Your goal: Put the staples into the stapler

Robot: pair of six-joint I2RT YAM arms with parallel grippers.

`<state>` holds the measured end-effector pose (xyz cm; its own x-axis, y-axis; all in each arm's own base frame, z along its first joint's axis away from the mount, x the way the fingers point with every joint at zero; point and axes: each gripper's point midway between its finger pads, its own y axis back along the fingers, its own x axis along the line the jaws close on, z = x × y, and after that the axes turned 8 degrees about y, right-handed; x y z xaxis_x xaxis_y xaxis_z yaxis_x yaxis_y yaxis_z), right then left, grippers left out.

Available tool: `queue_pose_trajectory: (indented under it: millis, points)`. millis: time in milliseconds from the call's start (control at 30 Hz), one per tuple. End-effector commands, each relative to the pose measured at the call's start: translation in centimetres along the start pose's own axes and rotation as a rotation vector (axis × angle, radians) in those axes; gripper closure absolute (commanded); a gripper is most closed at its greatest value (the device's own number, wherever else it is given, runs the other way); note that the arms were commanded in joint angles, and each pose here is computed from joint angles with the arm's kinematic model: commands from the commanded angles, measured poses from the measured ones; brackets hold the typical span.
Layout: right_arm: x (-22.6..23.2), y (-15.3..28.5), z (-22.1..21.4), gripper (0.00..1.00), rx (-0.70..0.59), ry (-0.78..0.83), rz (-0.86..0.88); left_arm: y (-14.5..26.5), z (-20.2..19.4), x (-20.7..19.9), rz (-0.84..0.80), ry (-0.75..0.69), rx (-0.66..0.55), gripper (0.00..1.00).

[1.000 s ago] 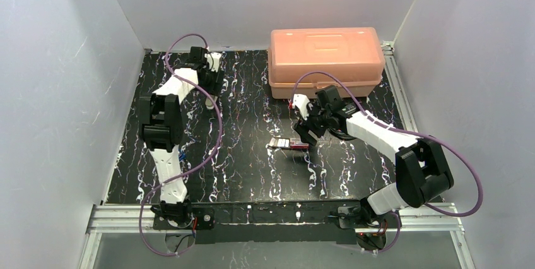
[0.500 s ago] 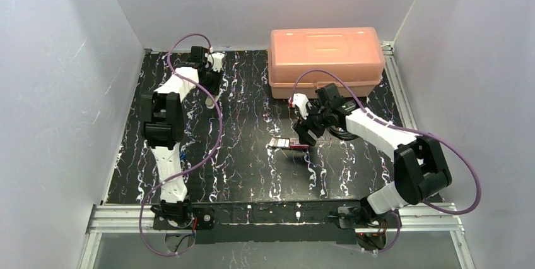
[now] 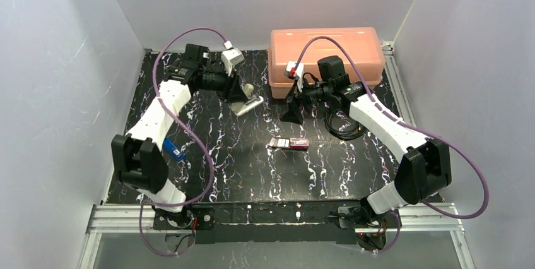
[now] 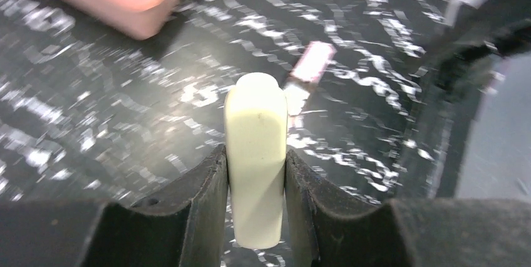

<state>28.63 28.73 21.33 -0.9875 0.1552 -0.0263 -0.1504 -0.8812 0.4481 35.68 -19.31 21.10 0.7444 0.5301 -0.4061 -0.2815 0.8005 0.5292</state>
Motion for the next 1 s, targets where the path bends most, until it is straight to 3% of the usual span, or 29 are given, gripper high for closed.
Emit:
queue_pose_trajectory:
  millis: [0,367,633,867,967]
  points:
    - [1.6,0.9,4.1,0.01,-0.122,0.038,0.093,0.7,-0.1,-9.7,-0.271,-0.083,-0.017,1.0]
    - [5.6,0.7,2.5,0.03,-0.17,-0.01,0.238,0.1,-0.3,-14.9,-0.358,-0.21,-0.018,1.0]
    - [6.3,-0.6,1.9,0.12,-0.172,-0.057,0.29,-0.6,-0.5,-15.8,-0.367,-0.244,-0.019,1.0]
    - [6.4,-1.3,0.9,0.27,-0.158,-0.092,0.304,-0.8,-0.6,-15.7,-0.36,-0.252,-0.018,1.0]
    - [6.4,-1.6,0.4,0.26,-0.145,-0.108,0.309,-0.9,-0.6,-15.7,-0.355,-0.258,-0.023,1.0]
